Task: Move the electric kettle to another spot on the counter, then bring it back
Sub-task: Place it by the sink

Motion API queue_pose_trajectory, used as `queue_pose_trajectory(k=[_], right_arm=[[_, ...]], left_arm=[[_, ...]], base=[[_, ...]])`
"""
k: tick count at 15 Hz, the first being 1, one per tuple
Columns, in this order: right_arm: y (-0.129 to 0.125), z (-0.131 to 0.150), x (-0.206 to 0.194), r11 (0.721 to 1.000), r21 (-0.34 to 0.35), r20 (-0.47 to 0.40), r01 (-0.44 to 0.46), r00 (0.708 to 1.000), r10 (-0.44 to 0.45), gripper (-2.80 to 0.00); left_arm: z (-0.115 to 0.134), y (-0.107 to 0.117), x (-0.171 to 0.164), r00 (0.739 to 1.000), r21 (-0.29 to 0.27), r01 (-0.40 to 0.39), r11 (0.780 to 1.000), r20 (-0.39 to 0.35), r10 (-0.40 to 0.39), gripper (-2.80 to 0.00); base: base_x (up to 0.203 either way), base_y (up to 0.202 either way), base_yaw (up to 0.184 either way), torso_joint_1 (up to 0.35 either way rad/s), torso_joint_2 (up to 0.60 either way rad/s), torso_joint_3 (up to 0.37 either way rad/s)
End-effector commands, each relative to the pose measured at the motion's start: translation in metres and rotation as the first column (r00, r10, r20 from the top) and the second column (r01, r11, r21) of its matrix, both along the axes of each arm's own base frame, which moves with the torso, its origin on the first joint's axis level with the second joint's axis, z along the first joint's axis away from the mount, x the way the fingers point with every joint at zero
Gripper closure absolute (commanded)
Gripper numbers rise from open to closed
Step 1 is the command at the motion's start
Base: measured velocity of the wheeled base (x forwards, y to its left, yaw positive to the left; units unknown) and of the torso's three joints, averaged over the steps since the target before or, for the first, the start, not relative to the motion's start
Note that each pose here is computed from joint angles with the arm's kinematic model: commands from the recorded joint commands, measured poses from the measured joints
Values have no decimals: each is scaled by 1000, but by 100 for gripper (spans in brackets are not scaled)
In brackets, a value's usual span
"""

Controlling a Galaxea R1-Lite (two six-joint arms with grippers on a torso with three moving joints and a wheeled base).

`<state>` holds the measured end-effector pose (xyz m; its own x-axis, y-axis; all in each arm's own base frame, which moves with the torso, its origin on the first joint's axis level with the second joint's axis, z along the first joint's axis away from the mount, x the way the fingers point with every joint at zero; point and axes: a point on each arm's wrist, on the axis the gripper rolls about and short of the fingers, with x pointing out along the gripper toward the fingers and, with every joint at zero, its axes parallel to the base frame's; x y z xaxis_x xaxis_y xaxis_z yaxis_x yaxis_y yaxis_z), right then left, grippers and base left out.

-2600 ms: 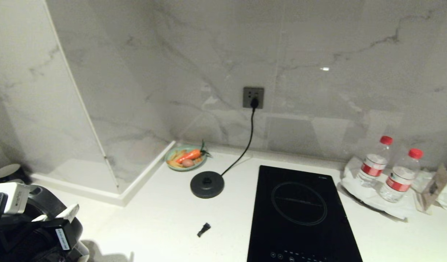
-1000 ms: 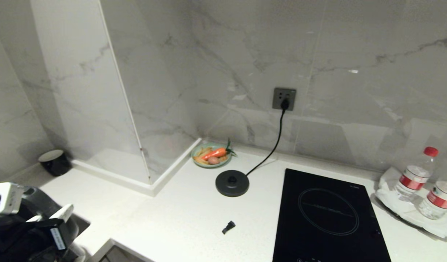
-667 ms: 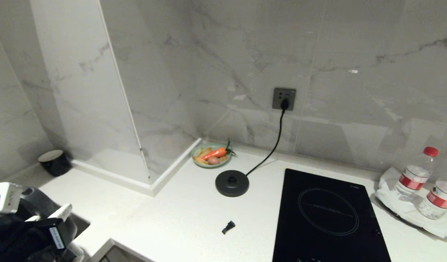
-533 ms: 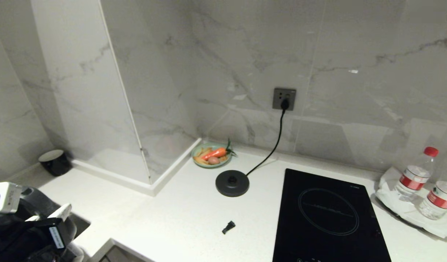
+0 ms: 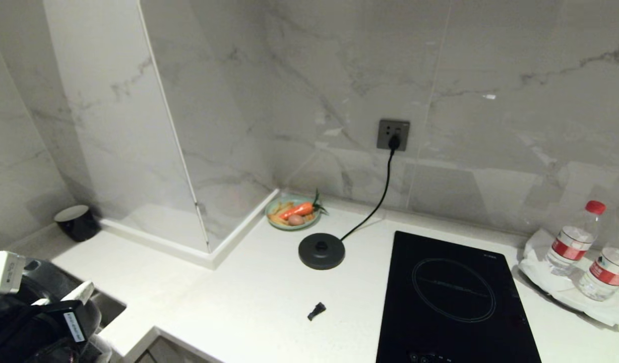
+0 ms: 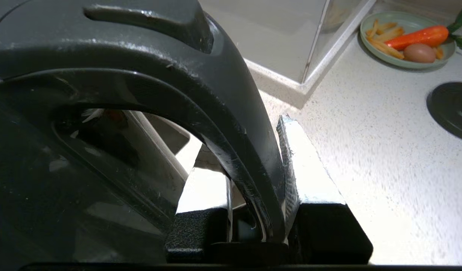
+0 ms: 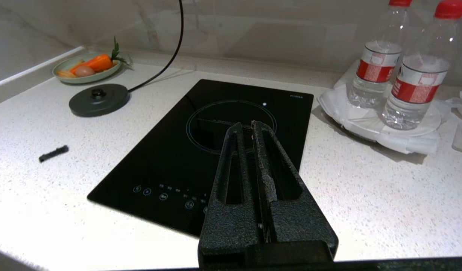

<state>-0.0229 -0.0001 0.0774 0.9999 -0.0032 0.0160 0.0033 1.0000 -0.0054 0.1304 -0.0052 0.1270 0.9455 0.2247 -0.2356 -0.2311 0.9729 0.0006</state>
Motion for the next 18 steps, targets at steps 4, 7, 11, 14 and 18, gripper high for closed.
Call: queue_pose_trajectory(k=[4, 7, 11, 14, 18], right_arm=[[0, 0, 0, 1000, 0, 1, 0, 1000, 0, 0], [0, 0, 0, 1000, 0, 1, 1, 1000, -1, 0], [0, 0, 0, 1000, 1, 1, 1, 1000, -1, 0], [0, 0, 0, 1000, 1, 1, 1, 1000, -1, 0], [0, 0, 0, 1000, 1, 1, 0, 1000, 0, 0]], left_arm=[[1, 0, 0, 1000, -1, 0, 1000, 7, 0, 0], [0, 0, 0, 1000, -1, 1, 1000, 3, -1, 0], [1, 0, 1, 1000, -1, 1, 1000, 4, -1, 0], [2, 0, 1, 1000, -1, 1, 1000, 9, -1, 0], [2, 0, 1, 1000, -2, 1, 1000, 11, -1, 0]], base=[[-191, 0, 0, 4, 2, -1], [-84, 0, -1, -7, -1, 3], [0, 0, 0, 8, 2, -4], [0, 0, 0, 0, 0, 0], [-1, -4, 108, 5, 5, 2]])
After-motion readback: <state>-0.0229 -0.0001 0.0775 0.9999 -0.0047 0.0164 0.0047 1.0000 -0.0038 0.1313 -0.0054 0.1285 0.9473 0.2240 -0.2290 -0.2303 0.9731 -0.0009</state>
